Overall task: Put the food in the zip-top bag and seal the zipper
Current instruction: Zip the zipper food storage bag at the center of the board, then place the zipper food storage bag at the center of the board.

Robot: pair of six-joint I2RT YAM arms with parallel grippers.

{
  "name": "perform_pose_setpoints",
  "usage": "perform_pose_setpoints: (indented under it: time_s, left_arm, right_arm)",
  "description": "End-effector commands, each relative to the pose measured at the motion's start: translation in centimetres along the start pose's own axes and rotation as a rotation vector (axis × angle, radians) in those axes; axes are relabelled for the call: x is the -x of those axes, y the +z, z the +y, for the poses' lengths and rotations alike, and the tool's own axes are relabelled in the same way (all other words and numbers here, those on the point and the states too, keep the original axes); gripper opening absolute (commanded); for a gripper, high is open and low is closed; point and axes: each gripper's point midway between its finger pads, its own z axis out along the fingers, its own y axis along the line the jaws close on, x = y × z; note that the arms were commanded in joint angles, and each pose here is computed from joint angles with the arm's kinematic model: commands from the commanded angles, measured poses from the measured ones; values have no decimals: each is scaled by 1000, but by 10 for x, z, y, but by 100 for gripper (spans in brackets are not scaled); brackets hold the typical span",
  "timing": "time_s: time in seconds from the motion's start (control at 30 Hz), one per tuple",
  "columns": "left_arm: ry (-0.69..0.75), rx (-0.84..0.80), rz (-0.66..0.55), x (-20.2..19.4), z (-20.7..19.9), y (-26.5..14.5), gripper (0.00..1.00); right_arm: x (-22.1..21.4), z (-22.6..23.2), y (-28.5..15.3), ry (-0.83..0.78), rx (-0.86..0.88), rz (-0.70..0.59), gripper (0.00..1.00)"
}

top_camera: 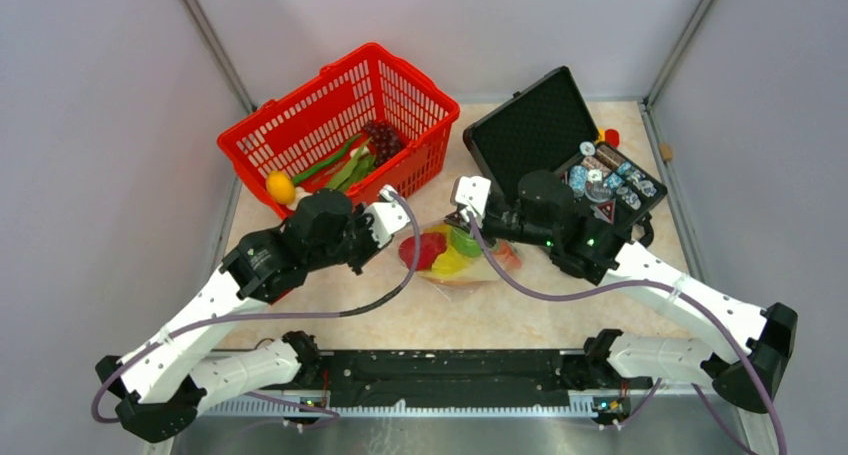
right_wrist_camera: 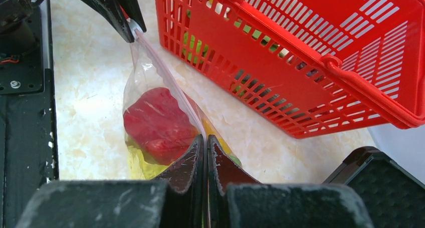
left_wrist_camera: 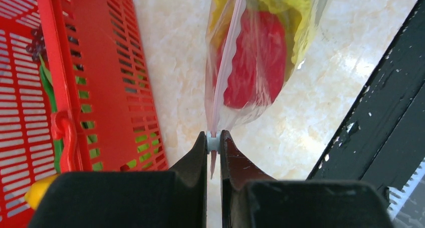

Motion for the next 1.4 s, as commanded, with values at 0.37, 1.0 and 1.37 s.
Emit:
perform_pose_setpoints:
  time_s: [0.37,1.0,1.37]
  left_arm:
    - [-14,117,148,-42,14,-25,2]
    - [-262,597,-583,55,88,-116,99]
    - [-274,595,-585,56,89,-115,99]
  right_arm:
    - [25,-17,-6,-13,-82,-84,0]
    - [109,67,-92,73,311,-413,0]
    - [120,68,-116,141,295,-417,0]
